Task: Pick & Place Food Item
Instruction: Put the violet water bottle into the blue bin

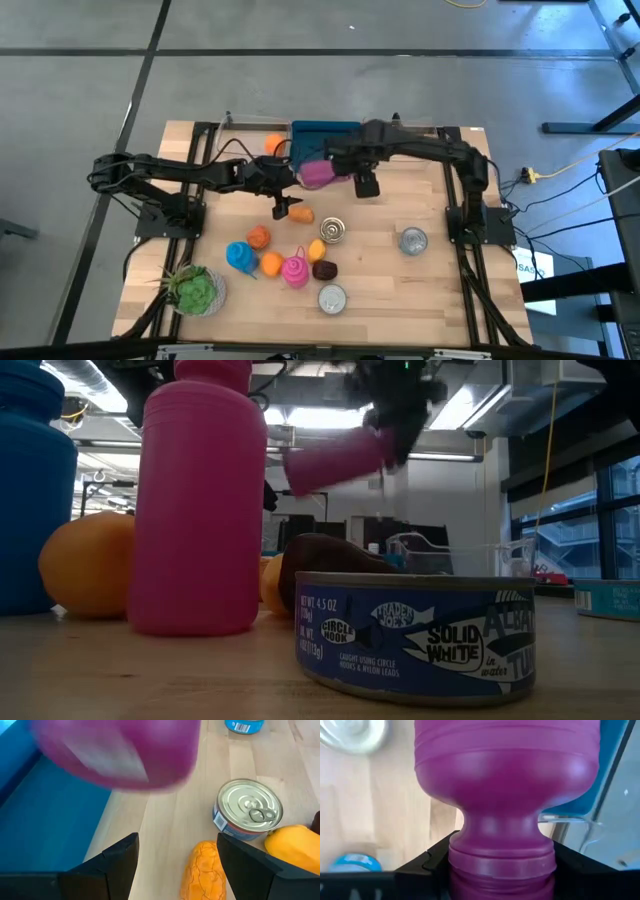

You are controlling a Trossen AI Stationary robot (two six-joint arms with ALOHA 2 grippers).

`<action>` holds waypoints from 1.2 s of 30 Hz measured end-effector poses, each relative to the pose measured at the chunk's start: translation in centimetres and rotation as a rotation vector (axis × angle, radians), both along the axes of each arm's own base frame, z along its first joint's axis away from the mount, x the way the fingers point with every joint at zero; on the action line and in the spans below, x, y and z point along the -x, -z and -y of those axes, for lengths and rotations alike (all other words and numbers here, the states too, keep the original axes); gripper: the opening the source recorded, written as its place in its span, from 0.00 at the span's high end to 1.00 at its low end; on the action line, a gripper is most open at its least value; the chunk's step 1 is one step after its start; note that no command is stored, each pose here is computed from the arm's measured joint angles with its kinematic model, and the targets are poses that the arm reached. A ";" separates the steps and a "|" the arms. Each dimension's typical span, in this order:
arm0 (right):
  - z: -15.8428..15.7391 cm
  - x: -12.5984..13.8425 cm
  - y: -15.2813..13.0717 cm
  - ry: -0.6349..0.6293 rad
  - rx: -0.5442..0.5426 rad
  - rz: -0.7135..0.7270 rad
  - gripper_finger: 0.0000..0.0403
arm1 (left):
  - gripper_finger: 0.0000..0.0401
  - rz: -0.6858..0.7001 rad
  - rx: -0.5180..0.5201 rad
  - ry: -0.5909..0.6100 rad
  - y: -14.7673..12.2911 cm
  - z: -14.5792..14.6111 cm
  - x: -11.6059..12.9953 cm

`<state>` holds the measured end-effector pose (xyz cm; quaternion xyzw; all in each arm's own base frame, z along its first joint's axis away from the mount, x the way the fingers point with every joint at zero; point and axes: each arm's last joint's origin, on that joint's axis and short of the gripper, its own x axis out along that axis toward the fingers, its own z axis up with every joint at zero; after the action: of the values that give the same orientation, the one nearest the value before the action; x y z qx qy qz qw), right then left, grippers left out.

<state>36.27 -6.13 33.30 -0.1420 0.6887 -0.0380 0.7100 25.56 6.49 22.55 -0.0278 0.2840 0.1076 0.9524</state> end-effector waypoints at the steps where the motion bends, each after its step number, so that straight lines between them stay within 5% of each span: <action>1: 0.2 0.3 -1.0 0.007 -0.016 0.040 0.49 | 0.35 0.000 0.000 0.000 0.0 0.0 0.0; 10: 1.7 5.2 -4.5 0.142 0.022 0.138 0.49 | 0.35 -0.002 -0.007 0.004 0.0 0.0 0.0; 21: 1.4 7.7 1.1 0.192 0.058 -0.102 0.49 | 0.35 0.001 0.004 -0.002 0.0 0.0 0.0; 36: 0.4 9.3 7.0 0.233 -0.117 -0.318 0.49 | 0.35 0.009 0.010 0.000 -0.1 0.0 0.0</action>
<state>26.92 -6.52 26.32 -0.0241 0.8050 -0.0570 0.5901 25.59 6.49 22.61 -0.0331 0.2804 0.1060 0.9534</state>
